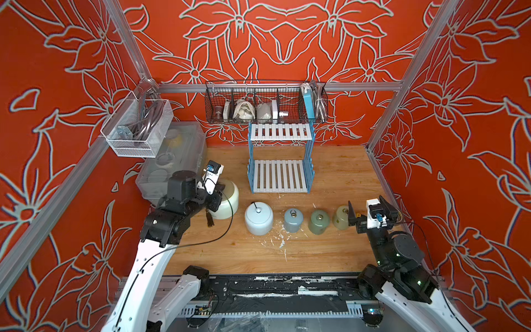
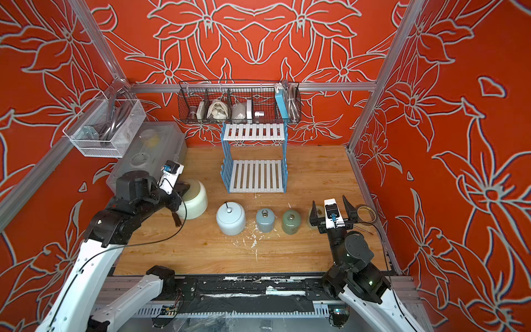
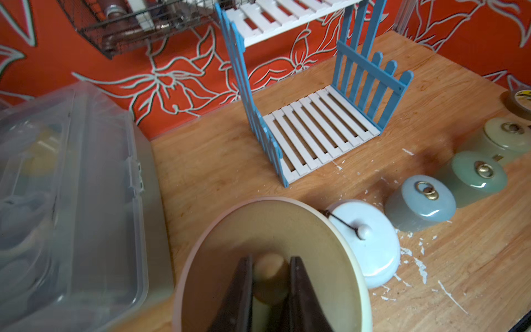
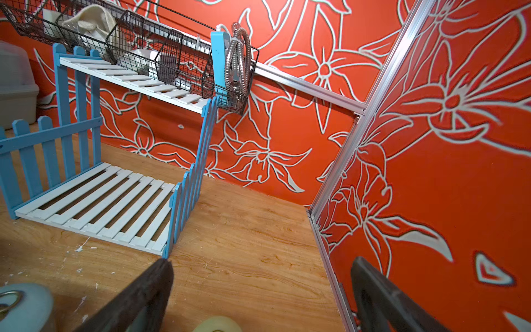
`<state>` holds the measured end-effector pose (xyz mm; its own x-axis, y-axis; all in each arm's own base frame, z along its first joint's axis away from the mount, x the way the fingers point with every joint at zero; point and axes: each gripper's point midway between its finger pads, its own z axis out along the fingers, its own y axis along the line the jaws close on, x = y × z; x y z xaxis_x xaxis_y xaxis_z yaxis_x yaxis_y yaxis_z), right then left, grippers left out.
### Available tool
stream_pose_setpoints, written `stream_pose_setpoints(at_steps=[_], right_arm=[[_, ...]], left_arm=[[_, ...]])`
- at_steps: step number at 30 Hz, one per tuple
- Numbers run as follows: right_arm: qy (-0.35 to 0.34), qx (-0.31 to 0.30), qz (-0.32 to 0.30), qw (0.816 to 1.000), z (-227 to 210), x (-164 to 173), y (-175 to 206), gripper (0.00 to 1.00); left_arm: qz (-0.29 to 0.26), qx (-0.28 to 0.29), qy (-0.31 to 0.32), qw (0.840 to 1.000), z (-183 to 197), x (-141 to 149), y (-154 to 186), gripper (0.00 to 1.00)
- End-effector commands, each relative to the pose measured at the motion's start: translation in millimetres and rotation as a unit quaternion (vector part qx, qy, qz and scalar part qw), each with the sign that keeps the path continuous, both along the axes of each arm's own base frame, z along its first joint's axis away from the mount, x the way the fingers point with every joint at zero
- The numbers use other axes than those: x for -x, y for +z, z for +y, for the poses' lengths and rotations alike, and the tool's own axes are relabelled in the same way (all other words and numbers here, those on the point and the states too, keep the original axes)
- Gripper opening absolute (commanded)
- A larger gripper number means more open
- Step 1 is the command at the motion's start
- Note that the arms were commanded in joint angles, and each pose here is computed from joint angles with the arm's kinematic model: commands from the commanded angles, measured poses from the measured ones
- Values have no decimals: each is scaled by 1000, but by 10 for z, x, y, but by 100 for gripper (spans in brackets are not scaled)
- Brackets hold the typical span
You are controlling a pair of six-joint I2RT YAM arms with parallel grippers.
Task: Remove the tea canisters from the shelf
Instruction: Place the tea canister at the center of the board.
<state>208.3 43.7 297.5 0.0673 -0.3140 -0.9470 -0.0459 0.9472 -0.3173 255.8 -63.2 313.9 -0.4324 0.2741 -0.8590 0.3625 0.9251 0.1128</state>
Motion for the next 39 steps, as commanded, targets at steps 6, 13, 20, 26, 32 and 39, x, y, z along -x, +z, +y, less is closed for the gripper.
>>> stream_pose_setpoints(at_steps=[6, 13, 20, 26, 32, 39], right_arm=[[3, -11, -3, 1000, 10, -4, 0, 99], [0, -6, -1, 1000, 10, -15, -12, 99], [-7, -7, -5, 1000, -28, -3, 2, 99], [-12, -7, -5, 1000, -44, -3, -3, 100], [-12, -6, -5, 1000, -45, -4, -3, 99], [-11, -7, -5, 1000, -41, -5, -3, 100]], left_arm=[[-54, 12, 81, 995, 313, -9, -243, 0], [-66, 26, 62, 996, 214, -212, -690, 0], [-87, 27, 21, 996, 46, -371, -857, 0], [-86, 22, 1, 996, -37, -443, -1041, 0], [-66, 17, -21, 997, -126, -417, -1274, 0], [-45, 7, -23, 999, -126, -389, -1424, 0]])
